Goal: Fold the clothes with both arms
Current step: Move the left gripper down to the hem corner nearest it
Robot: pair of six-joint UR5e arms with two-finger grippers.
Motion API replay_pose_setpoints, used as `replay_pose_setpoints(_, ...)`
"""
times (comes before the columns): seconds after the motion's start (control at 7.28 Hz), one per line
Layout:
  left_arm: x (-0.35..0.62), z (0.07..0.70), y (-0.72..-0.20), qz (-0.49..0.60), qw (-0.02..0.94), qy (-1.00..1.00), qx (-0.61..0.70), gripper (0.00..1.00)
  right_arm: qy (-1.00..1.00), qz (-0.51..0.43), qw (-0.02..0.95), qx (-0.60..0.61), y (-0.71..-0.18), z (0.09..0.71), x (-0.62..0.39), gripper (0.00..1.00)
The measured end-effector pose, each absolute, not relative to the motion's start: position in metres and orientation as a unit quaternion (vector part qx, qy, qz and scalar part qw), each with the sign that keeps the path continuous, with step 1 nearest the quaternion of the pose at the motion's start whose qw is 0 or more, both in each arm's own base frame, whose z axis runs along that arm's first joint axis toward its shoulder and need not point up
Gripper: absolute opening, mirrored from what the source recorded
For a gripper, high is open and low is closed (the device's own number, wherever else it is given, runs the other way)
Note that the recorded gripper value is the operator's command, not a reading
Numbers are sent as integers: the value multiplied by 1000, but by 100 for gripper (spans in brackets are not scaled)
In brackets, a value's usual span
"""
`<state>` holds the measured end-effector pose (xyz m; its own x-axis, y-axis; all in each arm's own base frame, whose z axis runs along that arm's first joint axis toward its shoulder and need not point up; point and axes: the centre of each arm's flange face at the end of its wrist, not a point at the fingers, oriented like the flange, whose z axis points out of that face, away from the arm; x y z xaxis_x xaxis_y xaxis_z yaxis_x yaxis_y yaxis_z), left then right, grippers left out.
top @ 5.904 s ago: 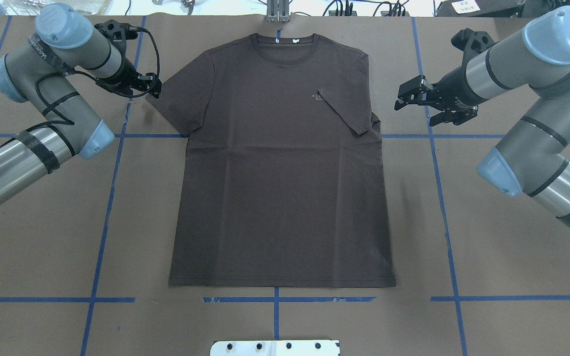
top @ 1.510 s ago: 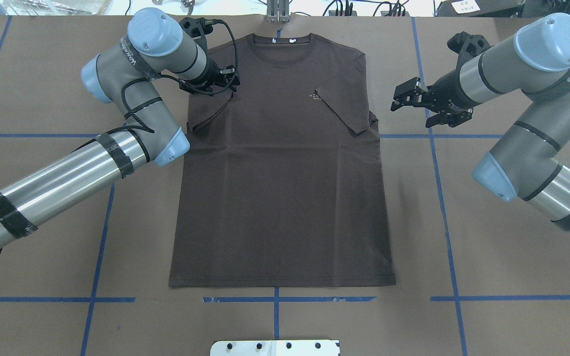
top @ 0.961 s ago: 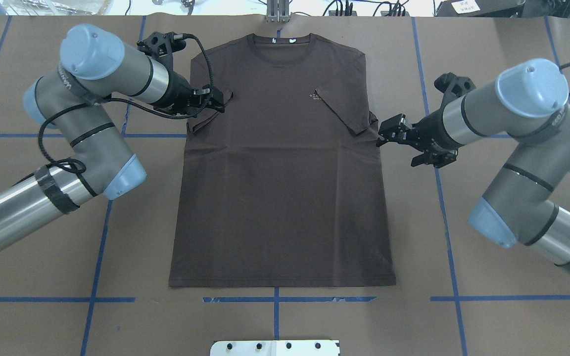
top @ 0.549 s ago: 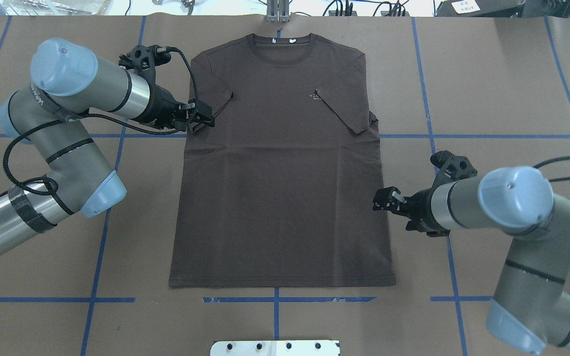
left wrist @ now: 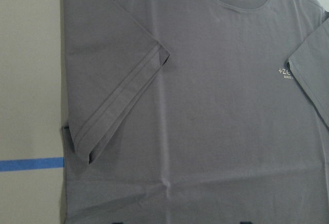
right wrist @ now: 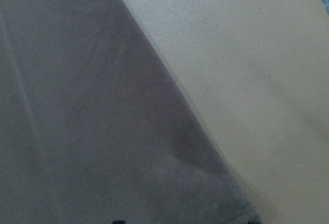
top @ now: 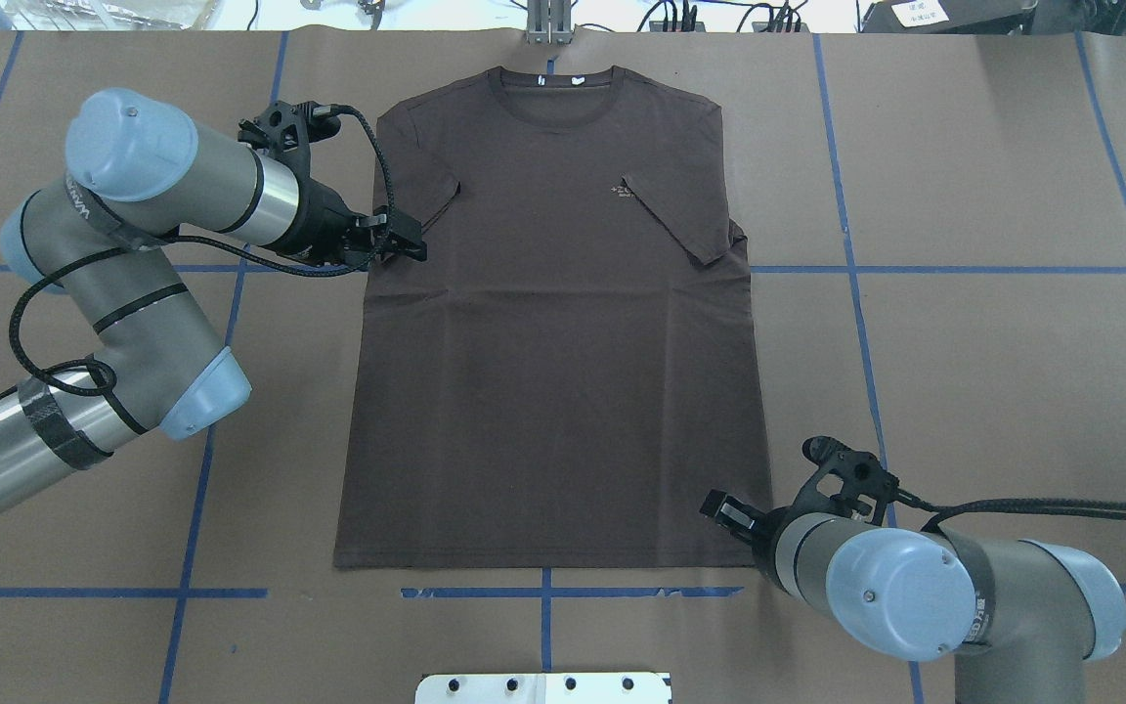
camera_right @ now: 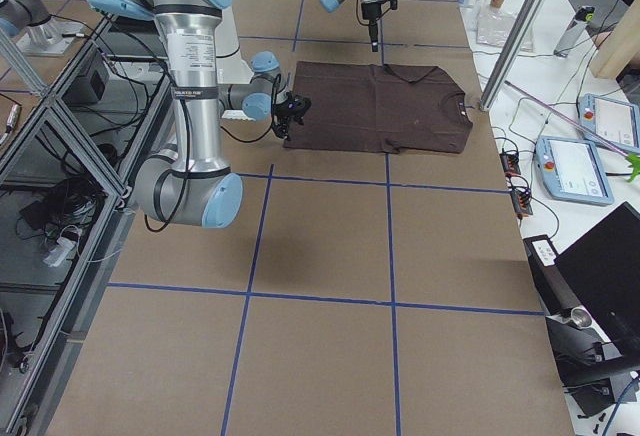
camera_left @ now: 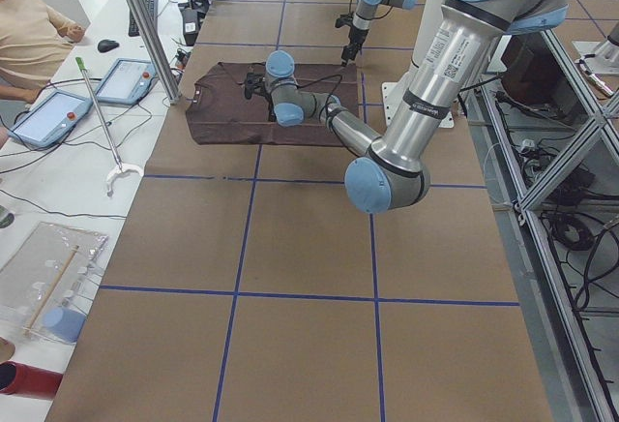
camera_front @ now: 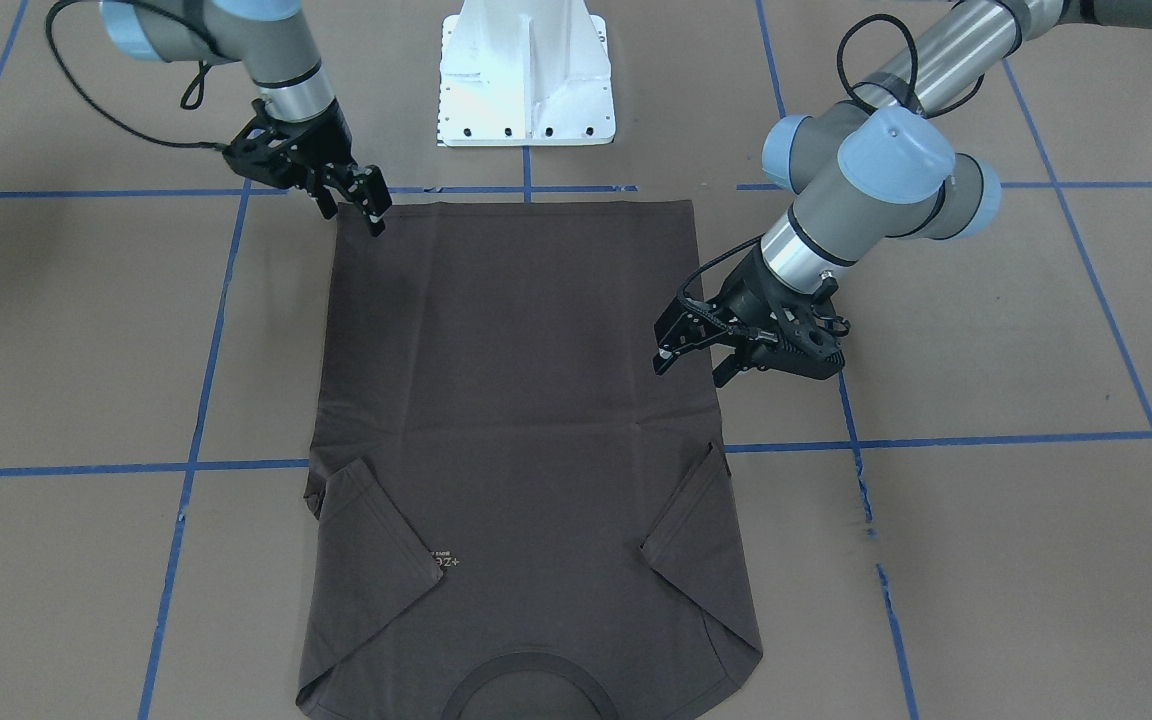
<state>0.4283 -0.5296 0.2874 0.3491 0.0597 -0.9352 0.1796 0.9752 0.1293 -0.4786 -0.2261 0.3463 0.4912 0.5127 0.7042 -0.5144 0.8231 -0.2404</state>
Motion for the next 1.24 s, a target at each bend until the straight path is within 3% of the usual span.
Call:
replay_pose_setpoints(0.55, 432, 294, -528, -37, 817, 566, 101, 83, -387, 319, 865, -5, -214, 356, -488, 77)
replay_pose_setpoints(0.82, 433, 294, -528, -36, 817, 567, 101, 83, -378, 321, 868, -4, -214, 365, -484, 66)
replay_pose_setpoints(0.96, 433, 294, -527, -36, 817, 567, 101, 83, -373, 323, 870, -4, -214, 369, -482, 54)
replay_pose_setpoints(1.1, 433, 294, -527, -35, 816, 567, 101, 83, -371, 325, 870, -5, -213, 372, -481, 9)
replay_pose_setpoints(1.24, 433, 294, -527, -35, 816, 568, 101, 83, -370, 329, 869, -7, -213, 372, -481, 0)
